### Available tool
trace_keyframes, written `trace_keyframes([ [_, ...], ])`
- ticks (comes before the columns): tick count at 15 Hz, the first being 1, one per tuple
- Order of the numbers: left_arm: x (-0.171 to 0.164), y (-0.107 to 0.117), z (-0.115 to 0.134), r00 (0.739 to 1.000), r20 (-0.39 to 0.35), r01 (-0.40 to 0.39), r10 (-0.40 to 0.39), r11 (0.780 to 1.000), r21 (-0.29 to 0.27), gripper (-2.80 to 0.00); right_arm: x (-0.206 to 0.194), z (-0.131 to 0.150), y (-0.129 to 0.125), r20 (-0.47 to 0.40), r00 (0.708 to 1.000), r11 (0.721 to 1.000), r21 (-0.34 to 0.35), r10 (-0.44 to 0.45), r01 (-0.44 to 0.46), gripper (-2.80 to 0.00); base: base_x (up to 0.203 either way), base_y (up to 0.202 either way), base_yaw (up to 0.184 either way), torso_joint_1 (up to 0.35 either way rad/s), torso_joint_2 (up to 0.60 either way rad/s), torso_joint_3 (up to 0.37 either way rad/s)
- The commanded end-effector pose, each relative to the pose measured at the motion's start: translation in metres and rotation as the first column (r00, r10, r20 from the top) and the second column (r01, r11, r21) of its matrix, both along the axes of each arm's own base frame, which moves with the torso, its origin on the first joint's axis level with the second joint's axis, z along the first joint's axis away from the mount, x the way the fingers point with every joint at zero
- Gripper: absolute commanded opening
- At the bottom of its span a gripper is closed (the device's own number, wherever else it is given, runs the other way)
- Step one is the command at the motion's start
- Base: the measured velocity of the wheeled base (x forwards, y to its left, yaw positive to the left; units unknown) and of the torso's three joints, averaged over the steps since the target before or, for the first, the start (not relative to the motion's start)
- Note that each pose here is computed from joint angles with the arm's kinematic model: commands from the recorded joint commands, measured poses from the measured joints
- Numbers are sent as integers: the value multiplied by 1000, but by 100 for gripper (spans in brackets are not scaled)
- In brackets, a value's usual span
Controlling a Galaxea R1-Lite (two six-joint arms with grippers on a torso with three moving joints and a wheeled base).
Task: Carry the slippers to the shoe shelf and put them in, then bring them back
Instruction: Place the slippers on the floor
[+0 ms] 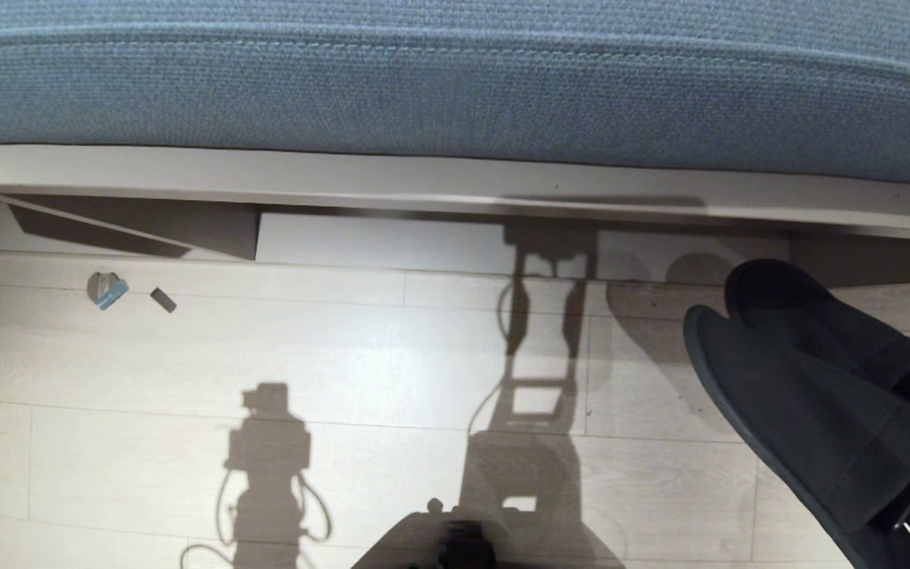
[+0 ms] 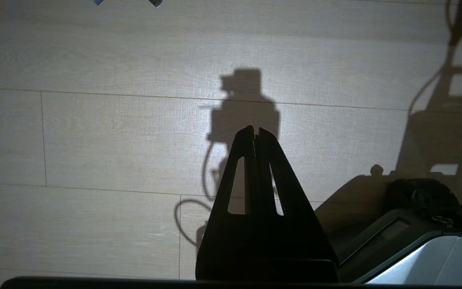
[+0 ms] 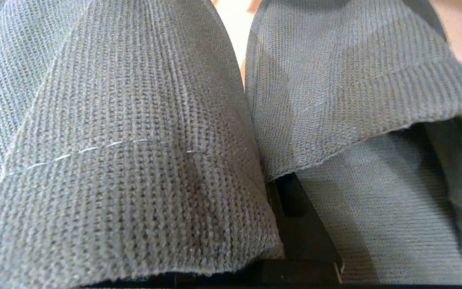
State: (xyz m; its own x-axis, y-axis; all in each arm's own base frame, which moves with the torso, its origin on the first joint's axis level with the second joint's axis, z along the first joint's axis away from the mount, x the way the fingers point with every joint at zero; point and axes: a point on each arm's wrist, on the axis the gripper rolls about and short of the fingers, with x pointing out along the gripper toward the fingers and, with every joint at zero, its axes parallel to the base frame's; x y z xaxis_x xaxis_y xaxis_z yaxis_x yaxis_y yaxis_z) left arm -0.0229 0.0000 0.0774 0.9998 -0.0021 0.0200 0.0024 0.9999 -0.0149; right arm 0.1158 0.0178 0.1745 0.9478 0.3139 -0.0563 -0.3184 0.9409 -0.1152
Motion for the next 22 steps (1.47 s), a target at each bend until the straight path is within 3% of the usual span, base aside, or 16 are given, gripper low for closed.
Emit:
trace_keyframes([
  [1, 1, 0, -2, 1000, -6, 0, 0, 1000, 0, -280, -27, 10, -2, -53, 998, 1000, 3, 29, -29, -280, 0, 0, 0, 0, 0, 0],
  [4, 0, 0, -2, 1000, -5, 1, -1, 1000, 0, -280, -42, 23, -4, -48, 998, 999, 34, 30, -28, -280, 0, 0, 0, 0, 0, 0],
  [11, 1, 0, -2, 1000, -6, 1, -1, 1000, 0, -280, -99, 41, -14, 19, 992, 987, 111, -122, 120, -280, 0, 0, 0, 0, 0, 0],
  [14, 1, 0, -2, 1000, -6, 1, -1, 1000, 0, -280, -116, 45, -20, 82, 953, 951, 135, -292, 280, -280, 0, 0, 0, 0, 0, 0],
  [18, 1, 0, -2, 1000, -6, -1, 1, 1000, 4, -280, -140, 42, -23, 175, 918, 932, 149, -355, 332, -280, 0, 0, 0, 0, 0, 0],
  [22, 1, 0, -2, 1000, -6, 1, -1, 1000, 0, -280, -155, 37, -20, 185, 870, 889, 129, -457, 440, -280, 0, 0, 0, 0, 1, 10],
])
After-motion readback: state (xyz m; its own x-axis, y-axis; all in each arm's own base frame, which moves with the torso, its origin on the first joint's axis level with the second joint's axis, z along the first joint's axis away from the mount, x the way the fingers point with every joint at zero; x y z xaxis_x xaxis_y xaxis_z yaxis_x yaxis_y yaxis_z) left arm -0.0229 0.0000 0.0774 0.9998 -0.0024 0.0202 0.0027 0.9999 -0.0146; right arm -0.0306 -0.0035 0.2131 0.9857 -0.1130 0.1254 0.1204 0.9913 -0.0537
